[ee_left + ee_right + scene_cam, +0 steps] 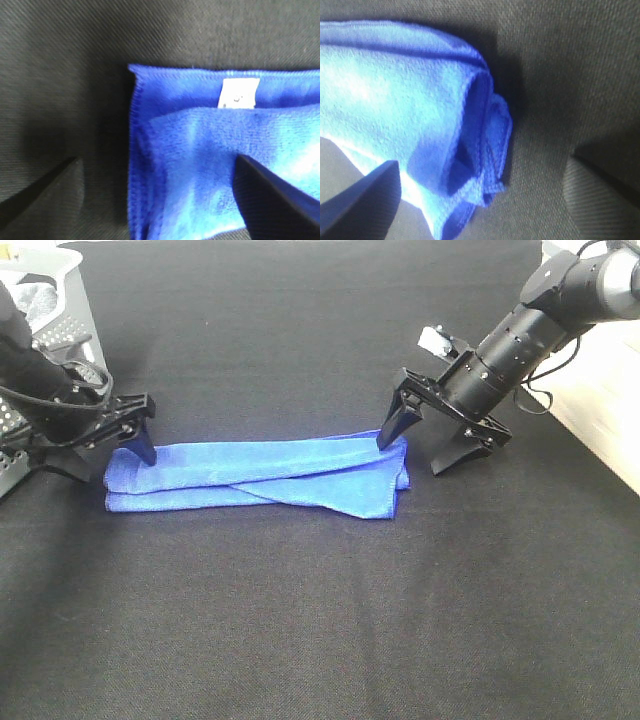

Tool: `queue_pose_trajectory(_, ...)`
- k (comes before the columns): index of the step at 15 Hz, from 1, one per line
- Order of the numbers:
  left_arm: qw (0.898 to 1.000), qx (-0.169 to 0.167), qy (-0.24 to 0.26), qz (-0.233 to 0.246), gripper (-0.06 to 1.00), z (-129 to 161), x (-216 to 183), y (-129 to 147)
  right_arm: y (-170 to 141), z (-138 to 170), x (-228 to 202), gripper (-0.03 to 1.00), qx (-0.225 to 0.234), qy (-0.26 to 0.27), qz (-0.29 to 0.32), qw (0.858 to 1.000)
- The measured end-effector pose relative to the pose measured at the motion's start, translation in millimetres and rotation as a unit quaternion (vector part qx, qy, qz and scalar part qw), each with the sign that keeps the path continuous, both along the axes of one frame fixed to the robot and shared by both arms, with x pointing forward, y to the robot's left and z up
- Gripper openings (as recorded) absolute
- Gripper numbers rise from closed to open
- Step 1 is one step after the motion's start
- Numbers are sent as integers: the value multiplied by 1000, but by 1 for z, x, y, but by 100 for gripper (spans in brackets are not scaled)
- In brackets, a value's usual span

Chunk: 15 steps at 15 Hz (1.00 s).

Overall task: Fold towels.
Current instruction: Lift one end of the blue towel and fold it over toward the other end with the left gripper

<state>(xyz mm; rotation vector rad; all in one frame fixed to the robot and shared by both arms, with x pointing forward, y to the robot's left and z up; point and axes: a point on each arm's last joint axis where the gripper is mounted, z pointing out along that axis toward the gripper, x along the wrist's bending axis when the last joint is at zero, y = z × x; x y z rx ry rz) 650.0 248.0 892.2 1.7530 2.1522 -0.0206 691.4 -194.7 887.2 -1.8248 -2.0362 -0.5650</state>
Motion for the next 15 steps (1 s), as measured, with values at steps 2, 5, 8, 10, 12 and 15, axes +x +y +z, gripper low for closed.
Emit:
queue_pose_trajectory(2,1000,-11,16,7,78,-12,0,-2,0,0,0,83,0,1,1,1000)
queue_pose_trajectory(5,1000,-20,5,-9,77,-17,1,-13,0,0,0,83,-1,0,1,1000)
queue_pose_trajectory(8,1000,-25,5,6,55,-22,3,-17,0,0,0,83,-1,0,1,1000)
queue_pose_trajectory(10,999,-31,12,21,16,-25,3,-18,0,0,0,83,-1,0,1,1000)
queue_pose_trajectory(12,999,-30,11,21,7,-23,3,-19,0,0,0,83,-1,0,1,1000)
queue_pose_trajectory(15,1000,6,16,-5,7,0,3,-14,0,11,-1,83,-1,-7,5,1000)
